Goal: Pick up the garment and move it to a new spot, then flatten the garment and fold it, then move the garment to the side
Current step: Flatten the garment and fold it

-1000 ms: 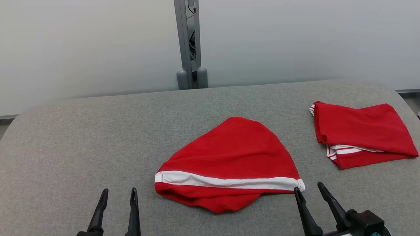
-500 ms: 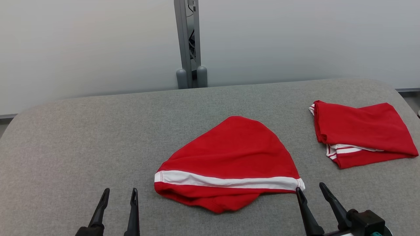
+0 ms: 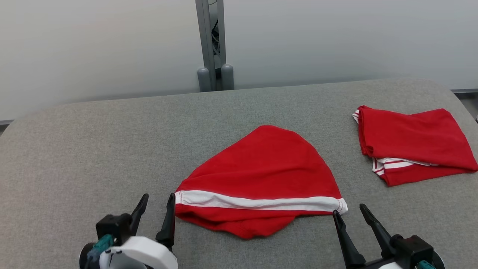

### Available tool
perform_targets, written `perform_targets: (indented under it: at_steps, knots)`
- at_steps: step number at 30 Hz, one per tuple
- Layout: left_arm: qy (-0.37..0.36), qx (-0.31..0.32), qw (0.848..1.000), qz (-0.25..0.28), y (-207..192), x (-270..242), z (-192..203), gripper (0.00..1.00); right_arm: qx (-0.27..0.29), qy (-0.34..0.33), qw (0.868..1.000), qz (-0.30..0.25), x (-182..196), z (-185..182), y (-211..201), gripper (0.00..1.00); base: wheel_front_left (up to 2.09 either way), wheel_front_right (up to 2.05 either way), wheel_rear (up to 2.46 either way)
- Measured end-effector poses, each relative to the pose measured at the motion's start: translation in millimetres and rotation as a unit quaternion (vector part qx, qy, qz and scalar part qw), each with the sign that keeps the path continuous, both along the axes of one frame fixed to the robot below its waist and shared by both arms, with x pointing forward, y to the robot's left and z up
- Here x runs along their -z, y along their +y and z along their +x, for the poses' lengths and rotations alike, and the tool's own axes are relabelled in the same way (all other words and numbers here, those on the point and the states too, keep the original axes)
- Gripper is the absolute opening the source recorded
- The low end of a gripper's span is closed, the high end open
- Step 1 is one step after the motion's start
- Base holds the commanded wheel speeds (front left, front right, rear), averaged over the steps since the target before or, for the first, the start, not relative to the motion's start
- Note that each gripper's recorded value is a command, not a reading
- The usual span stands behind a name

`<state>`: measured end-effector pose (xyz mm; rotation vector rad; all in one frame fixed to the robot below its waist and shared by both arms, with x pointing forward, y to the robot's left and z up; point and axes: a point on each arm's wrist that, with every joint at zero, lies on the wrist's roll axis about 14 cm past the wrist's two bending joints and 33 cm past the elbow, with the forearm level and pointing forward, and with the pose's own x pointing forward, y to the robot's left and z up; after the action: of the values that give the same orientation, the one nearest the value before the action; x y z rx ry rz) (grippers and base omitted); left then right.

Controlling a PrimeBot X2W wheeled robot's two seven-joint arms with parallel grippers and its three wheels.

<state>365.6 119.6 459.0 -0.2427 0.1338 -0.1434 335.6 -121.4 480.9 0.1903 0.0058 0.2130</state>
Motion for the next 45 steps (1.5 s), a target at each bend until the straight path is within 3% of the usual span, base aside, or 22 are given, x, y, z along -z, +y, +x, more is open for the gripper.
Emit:
perform_targets:
  at_steps: [6, 15, 19, 20, 21, 23, 24, 25, 32, 45]
  knots:
    - [0.071, 0.039, 0.997, -0.010, -16.9, 10.8, 27.1, 1.00, -0.003, 0.007, 1.000, -0.006, 4.9, 5.8, 1.1, 1.00, 0.00, 0.00, 0.00]
    - [0.174, 0.079, 0.981, 0.034, -24.7, 41.0, 29.8, 0.99, 0.007, 0.016, 1.000, -0.008, 9.8, 11.2, -4.9, 1.00, 0.00, 0.00, 0.00]
    - [0.217, 0.087, 0.971, 0.039, -27.0, 57.0, 18.0, 0.72, 0.010, 0.017, 1.000, -0.009, 10.6, 11.5, -7.0, 1.00, 0.00, 0.00, 0.00]
    - [0.225, 0.085, 0.970, 0.042, -25.2, 60.1, 16.1, 0.72, 0.010, 0.017, 1.000, -0.008, 10.5, 12.0, -7.3, 1.00, 0.00, 0.00, 0.00]
    - [0.230, 0.086, 0.969, 0.044, -24.4, 61.8, 14.9, 0.49, 0.011, 0.016, 1.000, -0.008, 10.0, 12.7, -7.6, 1.00, 0.00, 0.00, 0.00]
    - [0.227, 0.087, 0.969, 0.040, -25.5, 60.2, 15.7, 0.25, 0.012, 0.015, 1.000, -0.008, 9.4, 13.6, -8.2, 1.00, 0.00, 0.00, 0.00]
    - [0.226, 0.087, 0.969, 0.040, -25.4, 59.5, 16.4, 0.03, 0.012, 0.016, 1.000, -0.008, 9.8, 13.6, -8.4, 1.00, 0.00, 0.00, 0.00]
    - [0.226, 0.087, 0.969, 0.041, -24.6, 59.7, 16.6, 0.00, 0.012, 0.016, 1.000, -0.007, 9.9, 13.7, -8.4, 1.00, 0.00, 0.00, 0.00]
    - [0.194, 0.085, 0.977, 0.031, -25.4, 46.8, 20.2, 0.00, 0.009, 0.019, 1.000, -0.007, 11.4, 14.9, -6.6, 1.00, 0.00, 0.00, 0.00]
    - [0.168, 0.062, 0.984, 0.009, -12.2, 45.1, 4.4, 0.00, 0.004, 0.124, 0.992, 0.012, 70.0, 28.1, -3.0, 1.00, 0.00, 0.00, 0.00]
